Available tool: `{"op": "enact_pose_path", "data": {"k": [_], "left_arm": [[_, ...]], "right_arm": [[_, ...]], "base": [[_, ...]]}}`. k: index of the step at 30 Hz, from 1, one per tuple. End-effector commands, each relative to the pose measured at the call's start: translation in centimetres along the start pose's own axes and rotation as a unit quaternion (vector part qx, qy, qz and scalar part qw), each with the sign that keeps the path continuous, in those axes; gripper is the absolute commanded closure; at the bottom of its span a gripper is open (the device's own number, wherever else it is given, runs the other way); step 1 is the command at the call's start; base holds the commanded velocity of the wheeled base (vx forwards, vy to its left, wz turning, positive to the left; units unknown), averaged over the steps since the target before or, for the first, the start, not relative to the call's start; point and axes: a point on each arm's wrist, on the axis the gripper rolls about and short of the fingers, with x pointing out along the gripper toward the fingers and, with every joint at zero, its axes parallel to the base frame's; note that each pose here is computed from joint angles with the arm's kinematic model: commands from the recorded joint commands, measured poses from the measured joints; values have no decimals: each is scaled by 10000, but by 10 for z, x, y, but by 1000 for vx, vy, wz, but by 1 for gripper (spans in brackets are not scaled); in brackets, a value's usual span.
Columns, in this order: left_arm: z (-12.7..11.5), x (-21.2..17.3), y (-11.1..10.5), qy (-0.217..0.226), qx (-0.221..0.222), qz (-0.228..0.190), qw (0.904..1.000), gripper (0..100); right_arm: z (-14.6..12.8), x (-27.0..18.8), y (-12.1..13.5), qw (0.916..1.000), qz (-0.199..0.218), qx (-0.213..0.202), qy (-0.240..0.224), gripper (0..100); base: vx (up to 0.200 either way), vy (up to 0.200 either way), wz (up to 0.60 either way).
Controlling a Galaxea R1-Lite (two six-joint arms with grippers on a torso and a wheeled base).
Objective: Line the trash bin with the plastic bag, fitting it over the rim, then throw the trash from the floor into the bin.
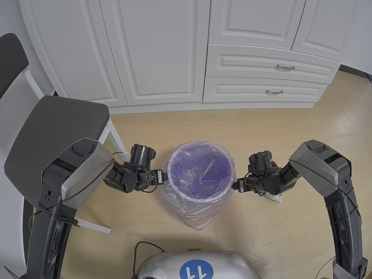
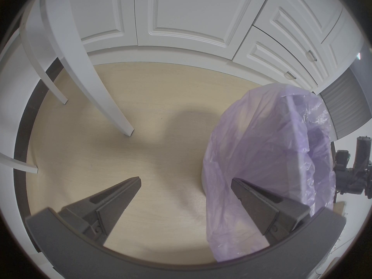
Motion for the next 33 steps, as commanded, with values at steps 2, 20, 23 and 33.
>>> {"op": "enact_pose_path", "data": {"k": [2, 20, 23, 33], "left_arm": [[3, -3, 0, -32, -17, -3, 10000, 0], [2, -3, 0, -47, -11, -8, 10000, 0], [2, -3, 0, -47, -11, -8, 10000, 0], [-1, -3, 0, -15, 2, -10, 10000, 0]], "right_arm": [[0, 27, -3, 9993, -334, 129, -136, 0], [8, 53, 5, 9961, -439, 754, 110, 0], [8, 56, 6, 9954, -333, 854, 281, 0], [8, 62, 12, 9924, -223, 1062, 584, 0]], "base": [[0, 0, 0], [0, 0, 0], [0, 0, 0], [0, 0, 0]]}}
